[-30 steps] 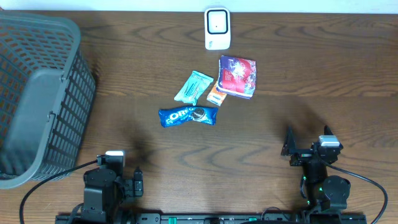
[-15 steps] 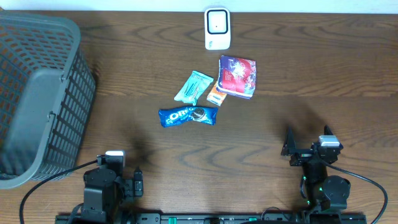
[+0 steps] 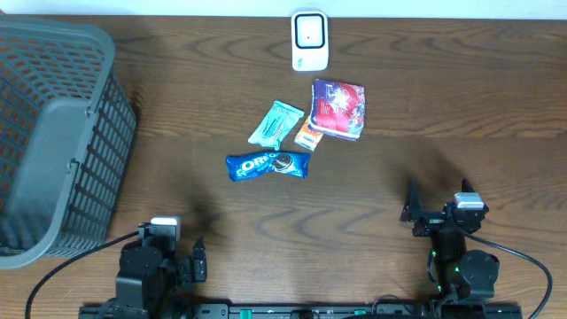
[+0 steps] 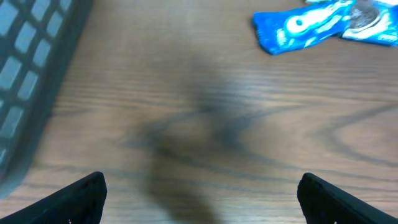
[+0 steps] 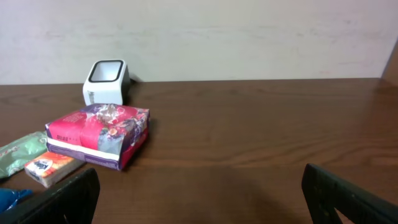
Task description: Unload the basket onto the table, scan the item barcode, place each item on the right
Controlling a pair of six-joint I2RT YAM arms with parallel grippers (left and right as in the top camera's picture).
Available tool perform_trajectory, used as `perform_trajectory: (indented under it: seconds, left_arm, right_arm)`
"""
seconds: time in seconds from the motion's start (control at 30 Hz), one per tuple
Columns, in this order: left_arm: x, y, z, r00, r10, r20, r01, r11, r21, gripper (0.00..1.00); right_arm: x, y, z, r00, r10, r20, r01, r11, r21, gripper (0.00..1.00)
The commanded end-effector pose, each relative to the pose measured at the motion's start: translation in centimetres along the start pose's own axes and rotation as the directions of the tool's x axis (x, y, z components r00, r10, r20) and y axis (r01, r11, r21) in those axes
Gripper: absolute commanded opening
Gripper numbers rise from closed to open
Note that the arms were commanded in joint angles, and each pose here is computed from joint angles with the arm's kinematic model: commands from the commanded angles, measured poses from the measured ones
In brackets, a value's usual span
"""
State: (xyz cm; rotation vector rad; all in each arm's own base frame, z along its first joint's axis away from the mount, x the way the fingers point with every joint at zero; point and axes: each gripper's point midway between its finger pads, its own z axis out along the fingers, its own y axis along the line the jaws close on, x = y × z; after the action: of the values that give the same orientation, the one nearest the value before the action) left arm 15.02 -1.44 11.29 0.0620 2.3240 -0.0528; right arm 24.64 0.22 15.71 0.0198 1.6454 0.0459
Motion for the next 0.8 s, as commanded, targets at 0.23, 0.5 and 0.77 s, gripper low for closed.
perform_trajectory:
  seconds: [0.23,0.5,0.77]
  left_arm:
    - [-8.7,-1.0,-1.9,0.928,-0.040,0.371,0.012,0.997,0.077,0.98]
    - [-9.6,0.7,-1.5,0.870,-0.077,0.487,0.065,0.997,0.041,0.98]
    - [-12.0,-0.2,-0.5,0.775,-0.057,0.629,-0.002,0.996,0.094,0.98]
  right_arm:
    - [0.0,-0.3,0.0,1.000,-0.011,0.000,0.011,1.000,0.011,0.99]
    - [0.0,-0.3,0.0,1.000,-0.011,0.000,0.011,1.000,0.011,0.99]
    - [0.0,-0.3,0.0,1.000,-0.011,0.000,0.011,1.000,0.011,0.99]
